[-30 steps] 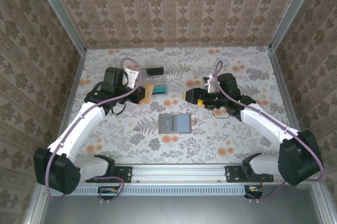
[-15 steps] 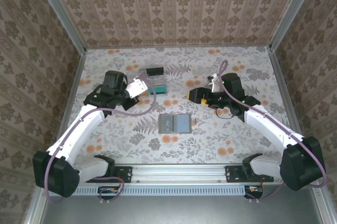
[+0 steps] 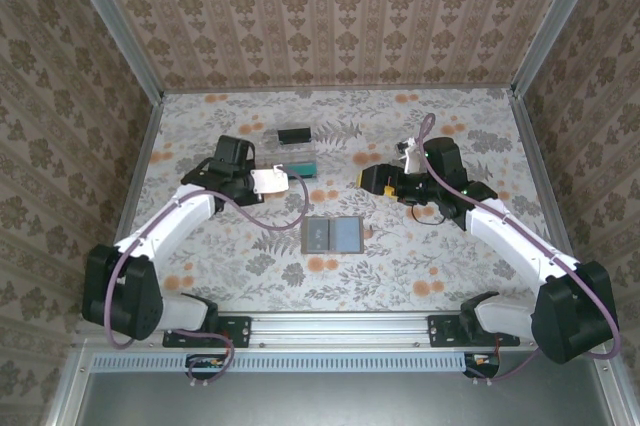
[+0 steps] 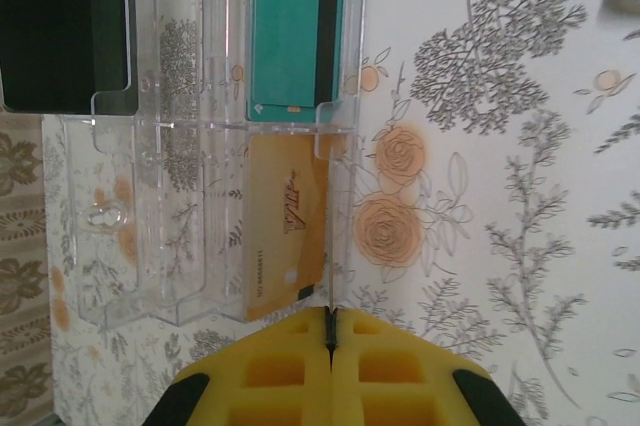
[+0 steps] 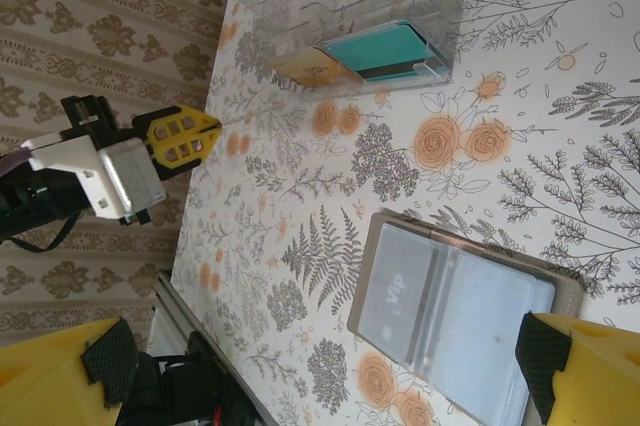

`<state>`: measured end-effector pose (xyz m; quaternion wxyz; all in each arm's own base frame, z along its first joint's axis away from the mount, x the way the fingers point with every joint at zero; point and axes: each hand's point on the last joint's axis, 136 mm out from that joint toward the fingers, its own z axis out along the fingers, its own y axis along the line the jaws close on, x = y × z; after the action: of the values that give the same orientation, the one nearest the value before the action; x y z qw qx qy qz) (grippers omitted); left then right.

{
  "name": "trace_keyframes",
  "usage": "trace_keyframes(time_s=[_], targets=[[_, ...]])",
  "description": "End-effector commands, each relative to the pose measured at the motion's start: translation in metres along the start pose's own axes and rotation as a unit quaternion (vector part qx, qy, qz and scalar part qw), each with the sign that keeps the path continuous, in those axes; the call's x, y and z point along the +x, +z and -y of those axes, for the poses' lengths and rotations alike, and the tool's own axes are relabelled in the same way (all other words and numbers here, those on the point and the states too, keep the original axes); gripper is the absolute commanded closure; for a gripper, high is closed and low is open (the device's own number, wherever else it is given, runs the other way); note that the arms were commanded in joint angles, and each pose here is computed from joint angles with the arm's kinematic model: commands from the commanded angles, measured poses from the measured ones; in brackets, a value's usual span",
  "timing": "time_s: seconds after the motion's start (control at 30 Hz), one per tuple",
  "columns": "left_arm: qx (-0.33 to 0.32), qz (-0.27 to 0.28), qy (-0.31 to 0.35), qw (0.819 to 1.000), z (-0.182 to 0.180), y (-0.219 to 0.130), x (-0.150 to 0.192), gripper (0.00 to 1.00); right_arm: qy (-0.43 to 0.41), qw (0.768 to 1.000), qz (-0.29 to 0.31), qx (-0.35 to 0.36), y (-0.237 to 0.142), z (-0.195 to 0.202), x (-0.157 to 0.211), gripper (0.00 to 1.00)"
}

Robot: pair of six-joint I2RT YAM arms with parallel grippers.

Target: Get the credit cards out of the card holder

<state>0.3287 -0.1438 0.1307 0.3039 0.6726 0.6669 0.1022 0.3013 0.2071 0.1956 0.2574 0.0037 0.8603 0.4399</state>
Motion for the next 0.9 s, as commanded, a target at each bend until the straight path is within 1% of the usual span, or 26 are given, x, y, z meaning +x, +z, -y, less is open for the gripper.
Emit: trace_keyframes(time_s=[0.0, 0.17, 0.27, 0.37, 0.63, 0.87], targets=[[-0.014, -0.014, 0.038, 0.999, -0.008, 0.013, 0.006, 1.0, -0.012, 1.0, 0.019, -0.002, -0.007, -0.008, -0.012, 0.0], [-0.013, -0.023, 0.041, 0.999, -0.012, 0.025, 0.01, 1.0, -0.01, 1.0, 0.018, 0.0, -0.005, -0.006, -0.013, 0.0], [-0.016, -0.021, 0.028, 0.999, -0.017, 0.029, 0.01, 1.0, -0.008, 1.0, 0.016, 0.001, -0.003, -0.004, -0.013, 0.0], [-0.014, -0.033, 0.029, 0.999, -0.02, 0.036, 0.015, 1.0, -0.006, 1.0, 0.015, 0.002, -0.001, -0.003, -0.014, 0.0], [-0.009, -0.025, 0.014, 1.0, -0.028, 0.047, 0.011, 1.0, -0.002, 1.0, 0.012, 0.003, 0.002, 0.0, -0.016, 0.0], [0.0, -0.029, 0.005, 1.0, -0.031, 0.057, 0.013, 1.0, 0.002, 1.0, 0.01, 0.004, 0.004, 0.002, -0.017, 0.0]])
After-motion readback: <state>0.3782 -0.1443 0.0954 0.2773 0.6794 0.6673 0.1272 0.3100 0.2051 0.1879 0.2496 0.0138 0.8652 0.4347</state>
